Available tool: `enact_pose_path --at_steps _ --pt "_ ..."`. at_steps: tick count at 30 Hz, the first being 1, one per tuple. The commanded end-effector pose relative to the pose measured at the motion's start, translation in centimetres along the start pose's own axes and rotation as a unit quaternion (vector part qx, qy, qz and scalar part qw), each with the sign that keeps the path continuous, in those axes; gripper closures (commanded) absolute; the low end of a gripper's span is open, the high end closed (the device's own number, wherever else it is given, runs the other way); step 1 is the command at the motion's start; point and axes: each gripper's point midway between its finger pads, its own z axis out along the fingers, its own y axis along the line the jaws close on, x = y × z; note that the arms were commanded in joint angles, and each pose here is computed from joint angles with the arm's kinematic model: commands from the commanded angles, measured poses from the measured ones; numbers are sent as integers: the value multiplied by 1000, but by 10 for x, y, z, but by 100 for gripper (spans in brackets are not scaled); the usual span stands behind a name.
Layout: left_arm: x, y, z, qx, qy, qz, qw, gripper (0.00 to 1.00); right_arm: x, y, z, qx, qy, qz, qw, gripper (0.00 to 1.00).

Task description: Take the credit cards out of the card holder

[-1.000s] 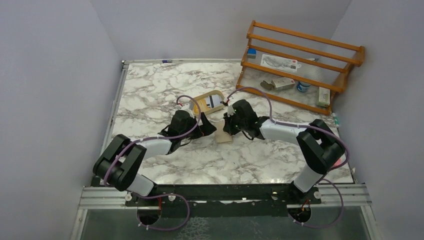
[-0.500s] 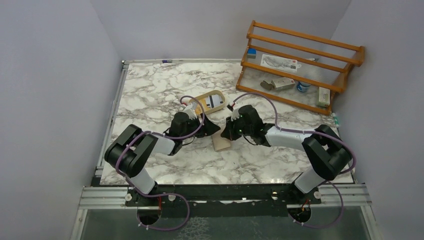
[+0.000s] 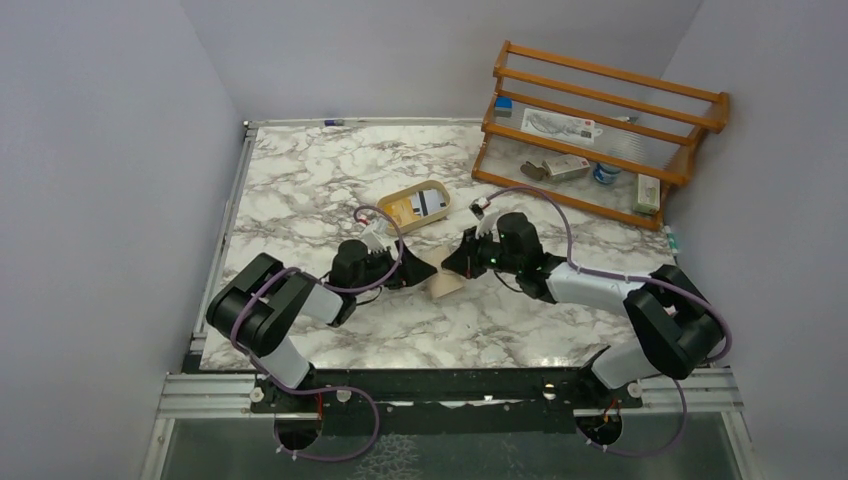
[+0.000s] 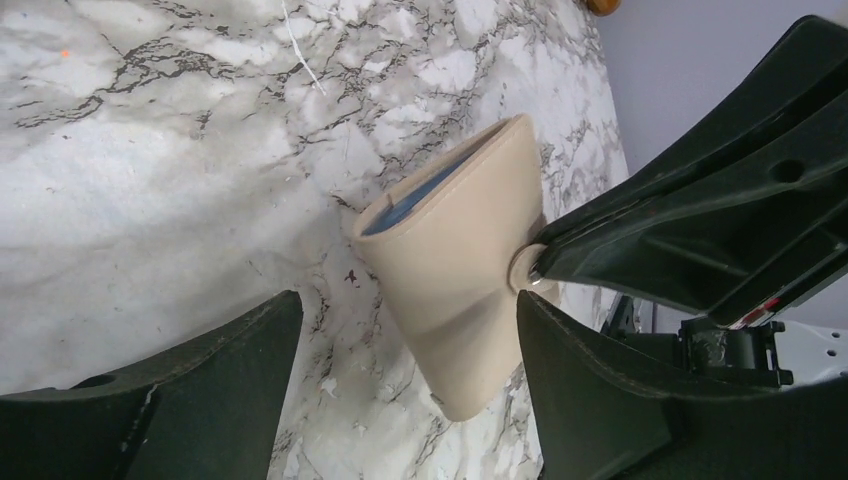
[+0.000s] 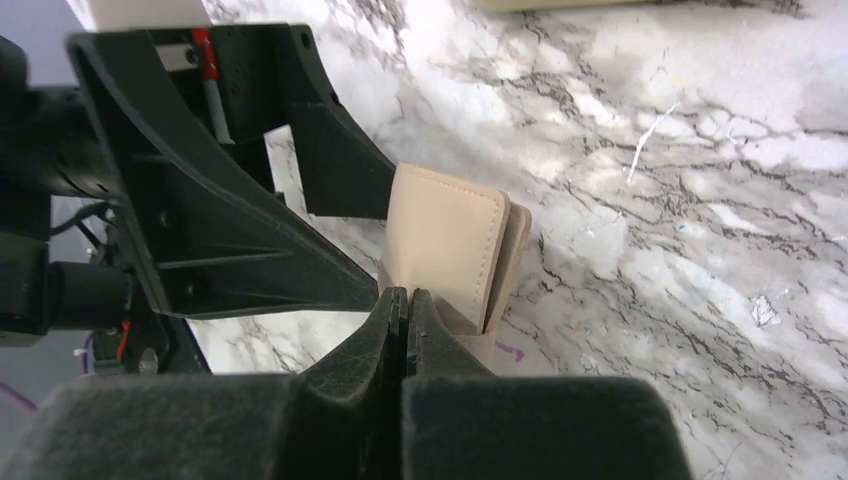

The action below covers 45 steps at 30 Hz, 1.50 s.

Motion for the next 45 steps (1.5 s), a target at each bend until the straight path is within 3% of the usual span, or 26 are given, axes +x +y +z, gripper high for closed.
enact_pose_path --at_steps 1,7,14,16,26,39,41,43,45 --pt "-14 -5 -7 7 -32 10 999 19 -32 22 -10 -54 -55 -4 997 99" --pt "-21 -16 -16 39 -49 6 998 18 -41 28 -19 -72 -67 1 995 99" --pt "-19 -62 -25 198 -58 -26 978 17 -38 38 -19 -106 -68 5 992 99" --pt "-11 -56 -15 201 -38 -44 978 21 -40 41 -20 -116 -70 5 991 99" --pt "-12 -61 -17 203 -54 -8 978 33 -44 48 -23 -130 -77 0 989 99" --pt "-21 -100 -31 263 -67 68 960 25 -46 56 -18 -160 -75 21 984 99" --pt "-21 -102 -32 267 -66 73 958 33 -47 57 -19 -162 -77 20 984 99" --pt "-20 -103 -32 269 -64 75 958 54 -48 58 -19 -164 -77 21 983 99" --pt "-18 -104 -32 274 -56 75 957 100 -49 58 -20 -164 -78 20 983 99"
